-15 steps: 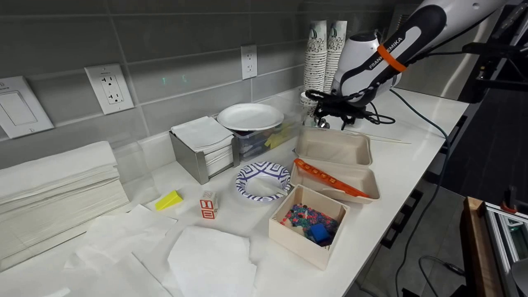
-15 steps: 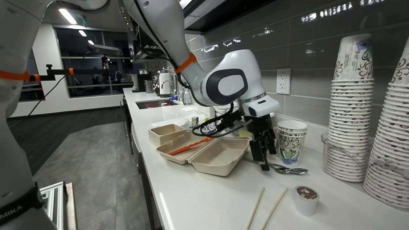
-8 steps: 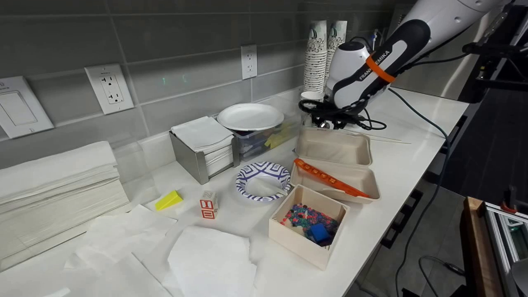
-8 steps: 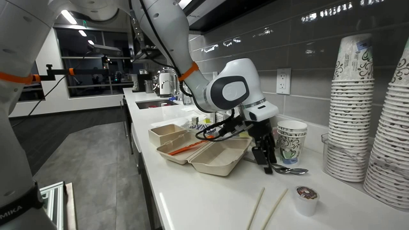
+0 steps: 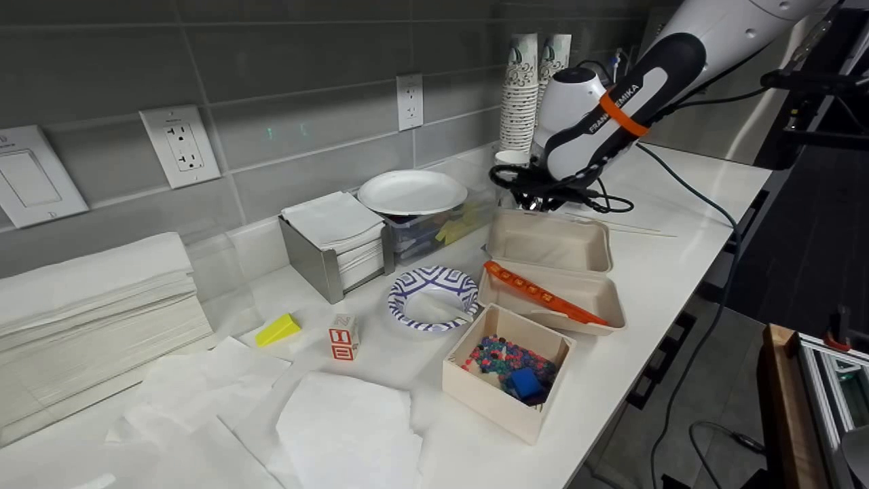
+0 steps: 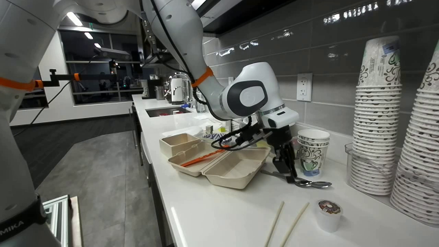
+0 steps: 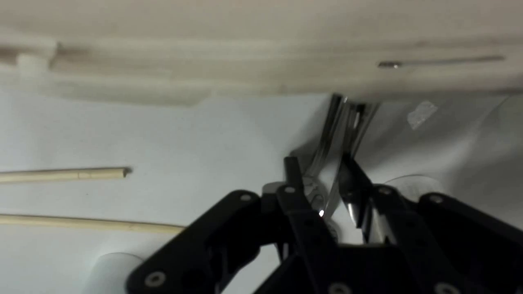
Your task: Put the metal spoon into the take-away food container
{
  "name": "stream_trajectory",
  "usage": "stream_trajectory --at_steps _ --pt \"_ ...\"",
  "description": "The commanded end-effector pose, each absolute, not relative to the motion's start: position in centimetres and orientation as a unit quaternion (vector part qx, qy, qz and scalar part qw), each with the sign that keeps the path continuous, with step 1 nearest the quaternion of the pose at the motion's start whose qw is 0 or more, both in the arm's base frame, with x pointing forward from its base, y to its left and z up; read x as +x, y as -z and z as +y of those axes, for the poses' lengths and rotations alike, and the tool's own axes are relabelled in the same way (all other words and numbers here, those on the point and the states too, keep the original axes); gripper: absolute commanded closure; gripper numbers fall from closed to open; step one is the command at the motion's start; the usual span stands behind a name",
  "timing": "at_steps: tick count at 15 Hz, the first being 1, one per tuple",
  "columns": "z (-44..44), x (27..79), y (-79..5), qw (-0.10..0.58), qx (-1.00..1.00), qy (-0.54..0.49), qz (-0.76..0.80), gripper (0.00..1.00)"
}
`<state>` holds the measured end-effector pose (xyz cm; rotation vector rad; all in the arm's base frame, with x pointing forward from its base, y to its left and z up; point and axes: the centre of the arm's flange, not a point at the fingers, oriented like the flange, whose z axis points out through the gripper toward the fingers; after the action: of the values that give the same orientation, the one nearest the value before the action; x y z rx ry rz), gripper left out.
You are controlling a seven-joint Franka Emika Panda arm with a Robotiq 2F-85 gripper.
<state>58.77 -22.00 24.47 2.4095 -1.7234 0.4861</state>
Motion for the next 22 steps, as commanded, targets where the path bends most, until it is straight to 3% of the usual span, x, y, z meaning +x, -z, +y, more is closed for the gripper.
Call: stream_trajectory --at_steps 1,9,15,22 --pt "-21.9 58.5 -24.1 0.086 0.805 -0.145 -0.569 0.71" --pt "-21.2 57.5 -25.4 0.084 0.814 -0.126 -0.561 0.53" --pt "-21.4 56.5 -26.5 0.078 0.818 -0.117 -0.558 0.61" --pt "-21.7 56.1 -25.5 0.066 0.830 -0.114 -0.542 0.57"
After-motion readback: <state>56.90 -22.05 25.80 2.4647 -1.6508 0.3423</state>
